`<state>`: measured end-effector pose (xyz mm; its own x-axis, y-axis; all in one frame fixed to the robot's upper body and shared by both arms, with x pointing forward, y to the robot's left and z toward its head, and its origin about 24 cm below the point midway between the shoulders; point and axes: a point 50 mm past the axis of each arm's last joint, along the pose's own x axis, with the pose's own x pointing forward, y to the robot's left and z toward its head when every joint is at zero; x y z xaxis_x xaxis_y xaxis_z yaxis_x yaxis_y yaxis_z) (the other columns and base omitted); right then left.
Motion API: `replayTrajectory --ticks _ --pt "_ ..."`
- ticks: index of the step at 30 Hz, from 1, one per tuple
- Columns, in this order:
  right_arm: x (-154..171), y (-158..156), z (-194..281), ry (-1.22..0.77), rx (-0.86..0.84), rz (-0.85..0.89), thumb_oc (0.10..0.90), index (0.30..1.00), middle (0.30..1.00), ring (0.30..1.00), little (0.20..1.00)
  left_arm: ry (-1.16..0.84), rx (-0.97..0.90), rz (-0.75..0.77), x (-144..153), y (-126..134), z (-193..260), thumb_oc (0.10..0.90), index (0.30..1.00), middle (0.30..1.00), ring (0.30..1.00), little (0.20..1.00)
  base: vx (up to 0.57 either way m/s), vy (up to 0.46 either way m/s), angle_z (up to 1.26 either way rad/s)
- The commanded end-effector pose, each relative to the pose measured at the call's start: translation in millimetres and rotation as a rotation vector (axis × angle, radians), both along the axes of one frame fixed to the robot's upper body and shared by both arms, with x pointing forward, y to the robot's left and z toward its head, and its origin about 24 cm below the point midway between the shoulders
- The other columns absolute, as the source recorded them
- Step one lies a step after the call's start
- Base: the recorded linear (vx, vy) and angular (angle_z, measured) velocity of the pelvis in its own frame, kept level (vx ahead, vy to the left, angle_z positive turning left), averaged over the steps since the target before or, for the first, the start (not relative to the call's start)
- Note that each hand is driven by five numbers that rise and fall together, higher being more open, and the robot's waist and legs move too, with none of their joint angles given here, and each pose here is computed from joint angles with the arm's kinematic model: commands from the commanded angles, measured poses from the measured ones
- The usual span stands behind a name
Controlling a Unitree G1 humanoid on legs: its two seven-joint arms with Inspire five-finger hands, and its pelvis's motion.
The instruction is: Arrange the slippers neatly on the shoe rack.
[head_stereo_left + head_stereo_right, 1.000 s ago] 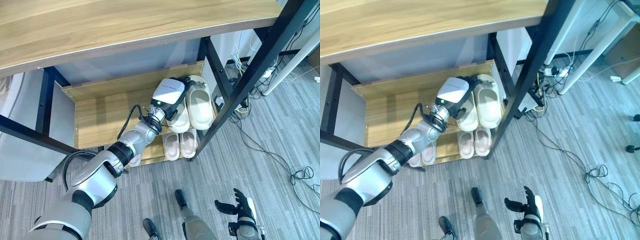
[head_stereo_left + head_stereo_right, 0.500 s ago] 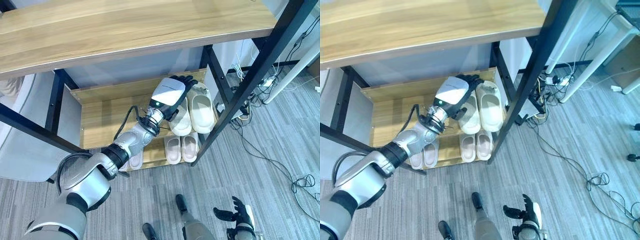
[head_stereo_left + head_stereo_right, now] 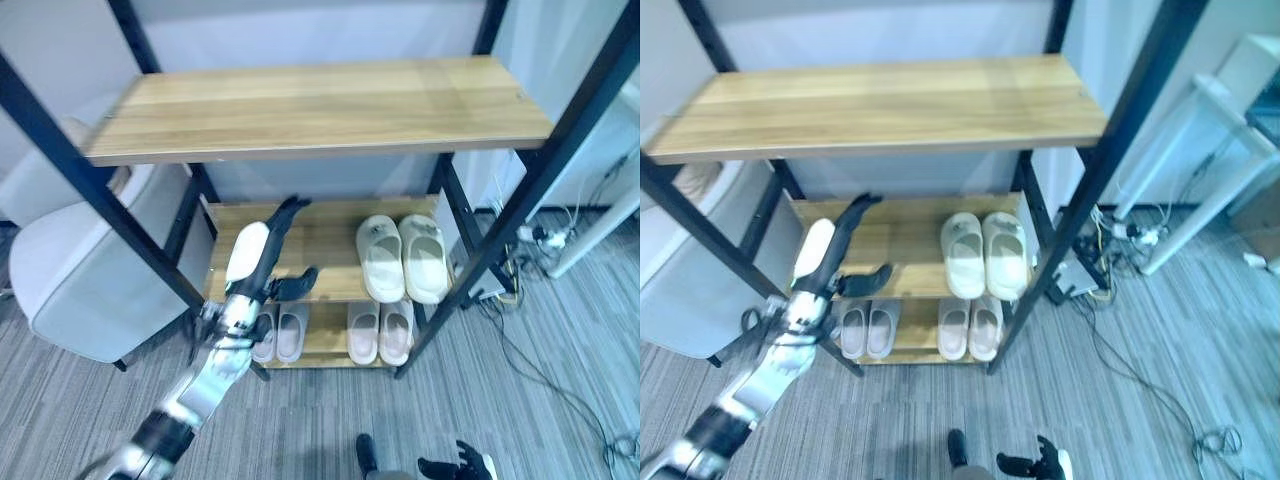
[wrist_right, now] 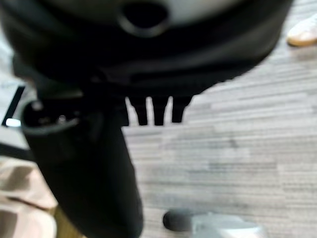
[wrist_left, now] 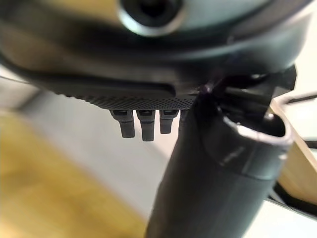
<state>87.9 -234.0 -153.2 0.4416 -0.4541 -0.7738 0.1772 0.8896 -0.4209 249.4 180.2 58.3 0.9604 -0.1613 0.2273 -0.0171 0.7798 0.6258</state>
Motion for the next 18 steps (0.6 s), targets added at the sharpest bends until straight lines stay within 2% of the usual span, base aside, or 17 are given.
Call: replayTrajectory --ticks 1,5,8,9,10,11,12,13,14,15,16,18 --pt "3.8 -23.9 6.7 -0.008 -0.074 -0.005 0.8 0.9 0.9 0.9 0.9 0.019 -0.29 -0.138 0.5 8.8 17.6 0.8 0.9 0.9 0.9 0.9 -0.06 0.069 0.2" --pt "-18.8 -28.2 0.8 0.069 -0.042 -0.082 0.8 0.9 0.9 0.9 0.9 0.26 -0.494 -0.035 -18.2 40.5 -22.4 0.8 0.9 0.9 0.9 0.9 -0.06 0.047 0.13" --pt "-24.5 -28.9 -0.8 0.084 -0.025 -0.117 0.8 0.9 0.9 0.9 0.9 0.346 -0.518 0.026 -31.4 52.0 -41.4 0.8 0.9 0.9 0.9 0.9 -0.05 0.032 0.04" --pt "-32.0 -28.3 -2.5 0.092 -0.002 -0.166 0.8 0.9 0.9 0.9 0.9 0.462 -0.522 0.123 -49.8 62.4 -70.0 0.8 0.9 0.9 0.9 0.9 -0.02 0.034 0.0" --pt "-32.1 -28.6 -2.5 0.093 -0.002 -0.166 0.8 0.9 0.9 0.9 0.9 0.462 -0.522 0.123 -49.8 62.2 -70.2 0.8 0.9 0.9 0.9 0.9 -0.03 0.041 -0.02" --pt "-35.1 -29.5 -2.6 0.09 0.004 -0.189 0.8 0.9 0.9 0.9 0.9 0.531 -0.528 0.191 -59.9 68.1 -88.0 0.8 0.9 0.9 0.9 0.9 0.0 0.0 0.0" --pt "-34.1 -33.5 -1.5 0.066 0.021 -0.248 0.8 0.9 0.9 0.9 0.9 0.616 -0.478 0.361 -76.5 84.5 -115.7 0.8 0.9 0.9 0.9 0.9 0.0 0.0 0.0" --pt "-33.7 -34.0 -1.3 0.065 0.02 -0.248 0.8 0.9 0.9 0.9 0.9 0.614 -0.478 0.361 -75.9 83.9 -116.0 0.8 0.9 0.9 0.9 0.9 -0.04 0.022 -0.03" --pt "-31.6 -36.6 0.0 0.049 0.021 -0.25 0.8 0.9 0.9 0.9 0.9 0.731 -0.483 0.534 -98.9 95.9 -145.3 0.8 0.9 0.9 0.9 0.9 -0.02 0.006 -0.05" --pt "-31.1 -36.9 0.2 0.048 0.02 -0.25 0.8 0.9 0.9 0.9 0.9 0.729 -0.484 0.534 -98.3 95.5 -145.5 0.8 0.9 0.9 0.9 0.9 -0.05 0.005 -0.03" --pt "-24.4 -36.4 0.4 0.033 0.032 -0.255 0.8 0.9 0.9 0.9 0.9 0.845 -0.421 0.735 -120.6 108.3 -170.3 0.8 0.9 0.9 0.9 0.9 -0.04 0.003 0.02" --pt "-15.8 -26.6 -1.4 -0.017 0.109 -0.296 0.8 0.9 0.9 0.9 0.9 0.99 -0.387 0.924 -153.3 114.7 -191.0 0.8 0.9 0.9 0.9 0.9 -0.04 0.013 0.03"
